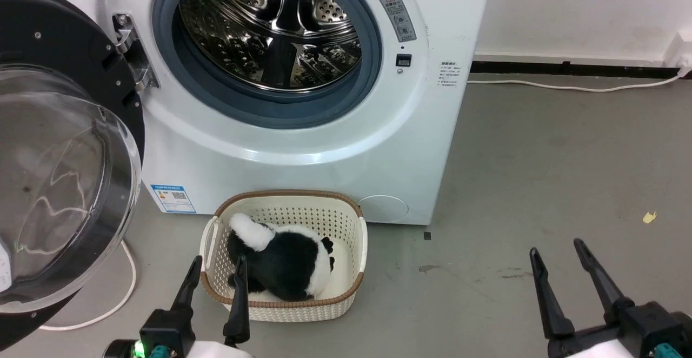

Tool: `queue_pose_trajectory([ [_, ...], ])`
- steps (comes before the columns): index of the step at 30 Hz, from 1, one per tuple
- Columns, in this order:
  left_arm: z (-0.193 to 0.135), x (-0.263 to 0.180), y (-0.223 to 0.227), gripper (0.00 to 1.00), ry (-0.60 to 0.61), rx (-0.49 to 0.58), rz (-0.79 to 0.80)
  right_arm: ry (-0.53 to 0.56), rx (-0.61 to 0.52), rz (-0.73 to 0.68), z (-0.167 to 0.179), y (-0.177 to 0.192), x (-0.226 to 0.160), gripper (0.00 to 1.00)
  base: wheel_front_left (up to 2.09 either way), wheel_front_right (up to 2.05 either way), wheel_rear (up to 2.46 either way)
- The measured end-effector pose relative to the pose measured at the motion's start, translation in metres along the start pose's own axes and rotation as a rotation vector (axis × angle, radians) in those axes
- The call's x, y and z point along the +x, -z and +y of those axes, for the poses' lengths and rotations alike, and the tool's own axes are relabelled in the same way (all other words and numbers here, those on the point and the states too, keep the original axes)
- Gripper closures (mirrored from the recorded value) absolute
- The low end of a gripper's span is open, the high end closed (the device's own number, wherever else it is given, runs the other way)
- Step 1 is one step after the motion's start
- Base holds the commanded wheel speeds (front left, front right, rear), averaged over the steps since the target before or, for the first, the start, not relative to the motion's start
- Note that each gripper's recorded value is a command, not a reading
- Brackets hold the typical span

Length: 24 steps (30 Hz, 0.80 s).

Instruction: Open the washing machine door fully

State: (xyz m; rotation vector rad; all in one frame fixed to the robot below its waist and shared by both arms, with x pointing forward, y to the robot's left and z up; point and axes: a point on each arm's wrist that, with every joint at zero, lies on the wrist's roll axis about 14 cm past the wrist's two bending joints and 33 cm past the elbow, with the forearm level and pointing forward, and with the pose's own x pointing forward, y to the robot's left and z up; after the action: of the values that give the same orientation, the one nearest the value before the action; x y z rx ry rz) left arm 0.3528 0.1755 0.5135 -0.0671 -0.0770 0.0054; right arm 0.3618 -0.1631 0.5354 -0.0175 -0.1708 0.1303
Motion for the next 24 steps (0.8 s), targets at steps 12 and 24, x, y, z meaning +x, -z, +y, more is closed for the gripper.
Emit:
queue_pose_trajectory([
  [12, -0.0080, -0.0027, 0.0026, 0.00, 0.013, 0.030, -0.001, -0.003, 0.019, 0.007, 0.0020, 0.0027, 0.0000, 0.00, 0.00, 0.00, 0.00],
  [24, -0.0072, -0.0023, 0.0037, 1.00, 0.010, 0.025, 0.000, -0.011, 0.023, 0.019, 0.0048, 0.0069, 0.0010, 1.00, 0.00, 0.00, 0.00],
])
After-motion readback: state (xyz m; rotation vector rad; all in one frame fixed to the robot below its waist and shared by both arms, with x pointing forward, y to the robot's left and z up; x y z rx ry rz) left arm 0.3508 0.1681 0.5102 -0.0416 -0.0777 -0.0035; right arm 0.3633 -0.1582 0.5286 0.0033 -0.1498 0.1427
